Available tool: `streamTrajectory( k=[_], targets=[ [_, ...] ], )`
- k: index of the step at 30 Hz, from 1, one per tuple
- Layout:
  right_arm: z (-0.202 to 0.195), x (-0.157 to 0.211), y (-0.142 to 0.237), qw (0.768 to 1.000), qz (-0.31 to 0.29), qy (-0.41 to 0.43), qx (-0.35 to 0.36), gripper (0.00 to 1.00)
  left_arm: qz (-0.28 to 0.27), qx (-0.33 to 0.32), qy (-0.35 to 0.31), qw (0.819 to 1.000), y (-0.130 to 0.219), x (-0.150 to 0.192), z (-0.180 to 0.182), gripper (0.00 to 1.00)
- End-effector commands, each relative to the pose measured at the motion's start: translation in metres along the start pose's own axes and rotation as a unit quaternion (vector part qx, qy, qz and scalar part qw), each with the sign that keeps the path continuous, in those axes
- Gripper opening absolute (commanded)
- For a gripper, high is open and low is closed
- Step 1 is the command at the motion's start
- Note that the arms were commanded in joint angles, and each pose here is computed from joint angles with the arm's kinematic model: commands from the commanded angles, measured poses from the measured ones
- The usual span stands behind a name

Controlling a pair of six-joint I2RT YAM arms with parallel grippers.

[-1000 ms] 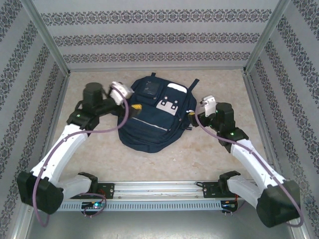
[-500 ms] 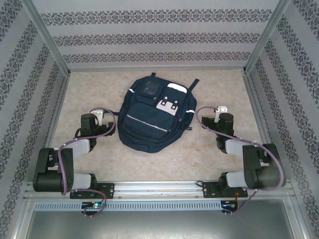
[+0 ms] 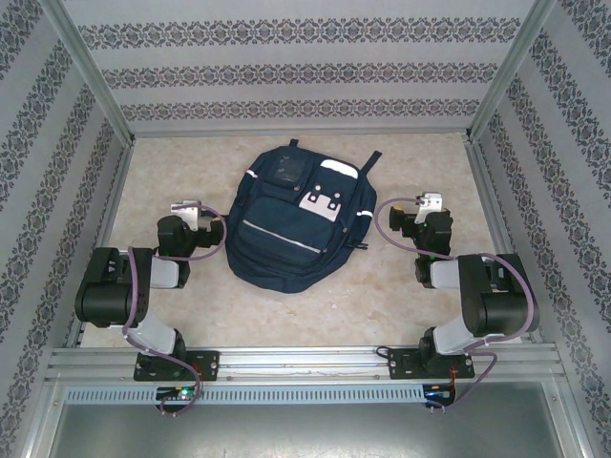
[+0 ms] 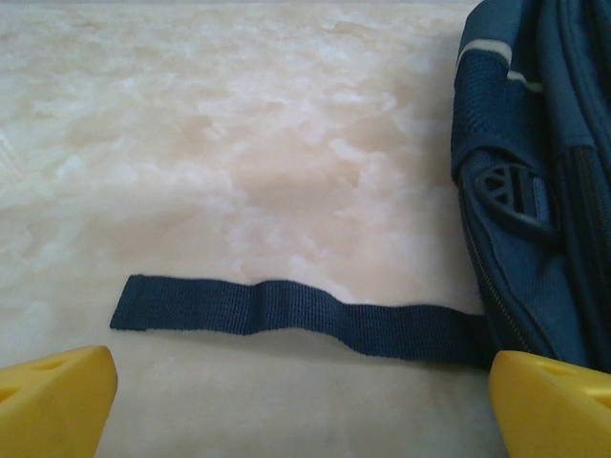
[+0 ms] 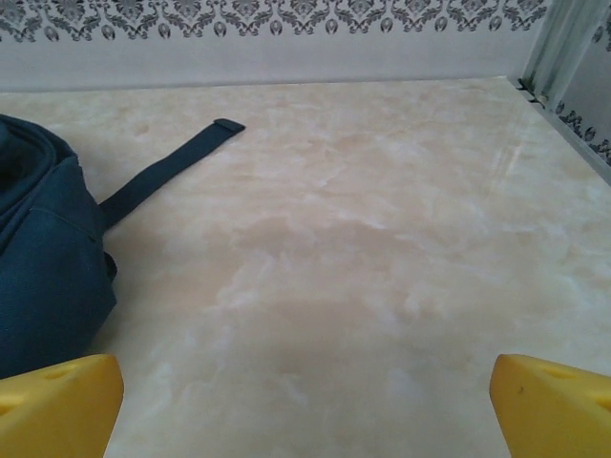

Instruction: Pack books, pencil case, and school supplies into a backpack

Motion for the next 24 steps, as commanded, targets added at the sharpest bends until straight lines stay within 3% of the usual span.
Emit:
streamTrajectory(
  k=[1,24],
  targets=[
    [0.0087,-0.0085,-0.0028,0.999,-0.013,0.013,-0.026,0.98,-0.042,-0.001,0.0,0.999,-0.0005,-0.0155,0.0021,0.99],
    [0.0073,-0.0088,-0.0043,1.0,-0.011,0.007,-0.021,0.98,-0.042,-0.005,-0.006,0.999,0.0001,-0.0156,0.0,0.99]
  ],
)
Point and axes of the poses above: each hand's point on the last joint's axis, 136 mm out from that joint toward the fingers, its own y axis back along the fingers, its own z axis along the line the jaws close on, x = y × z, the point moved 7 cm from there along y, back along the fingers, and after that the axes turned 3 degrees about -y, right-handed, at the moved point
